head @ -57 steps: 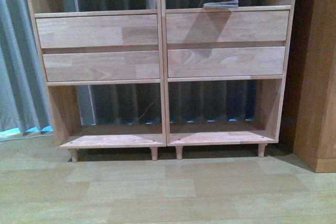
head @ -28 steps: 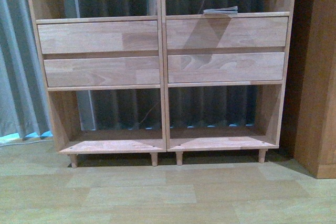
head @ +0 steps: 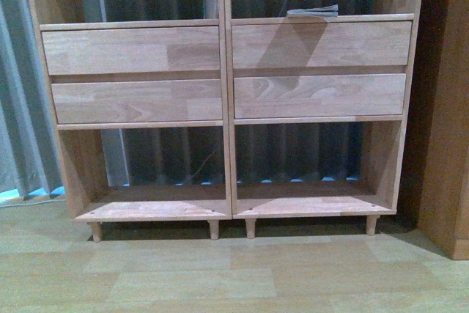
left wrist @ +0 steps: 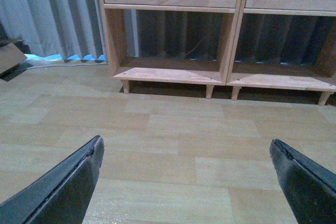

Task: Organize books on shelf

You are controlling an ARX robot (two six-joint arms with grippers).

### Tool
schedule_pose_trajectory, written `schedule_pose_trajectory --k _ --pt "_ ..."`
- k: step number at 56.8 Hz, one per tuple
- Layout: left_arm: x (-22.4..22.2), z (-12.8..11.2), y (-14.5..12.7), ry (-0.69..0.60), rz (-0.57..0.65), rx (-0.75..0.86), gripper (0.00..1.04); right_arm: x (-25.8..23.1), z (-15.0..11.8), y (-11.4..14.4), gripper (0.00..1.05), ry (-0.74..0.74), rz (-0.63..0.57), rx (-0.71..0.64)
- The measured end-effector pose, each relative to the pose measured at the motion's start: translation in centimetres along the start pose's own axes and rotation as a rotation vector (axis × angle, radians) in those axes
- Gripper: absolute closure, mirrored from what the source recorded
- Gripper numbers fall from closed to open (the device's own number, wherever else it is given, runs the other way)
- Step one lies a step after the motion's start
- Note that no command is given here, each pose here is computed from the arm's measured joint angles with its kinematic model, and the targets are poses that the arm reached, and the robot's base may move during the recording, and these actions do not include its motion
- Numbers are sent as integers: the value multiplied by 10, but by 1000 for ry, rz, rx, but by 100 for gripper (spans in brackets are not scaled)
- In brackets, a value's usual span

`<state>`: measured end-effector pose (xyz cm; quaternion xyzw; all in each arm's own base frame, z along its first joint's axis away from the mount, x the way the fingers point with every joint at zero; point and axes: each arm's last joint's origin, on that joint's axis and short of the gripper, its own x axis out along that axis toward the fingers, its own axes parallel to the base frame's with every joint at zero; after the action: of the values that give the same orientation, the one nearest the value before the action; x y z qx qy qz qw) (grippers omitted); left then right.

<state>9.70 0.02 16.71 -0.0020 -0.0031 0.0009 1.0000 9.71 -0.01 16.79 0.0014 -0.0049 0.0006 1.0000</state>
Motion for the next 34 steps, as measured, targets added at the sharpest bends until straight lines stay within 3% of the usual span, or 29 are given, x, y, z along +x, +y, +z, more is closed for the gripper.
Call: schedule_pose_trajectory --k 34 --pt "0 0 0 0 0 0 7 0 0 0 7 0 -1 0"
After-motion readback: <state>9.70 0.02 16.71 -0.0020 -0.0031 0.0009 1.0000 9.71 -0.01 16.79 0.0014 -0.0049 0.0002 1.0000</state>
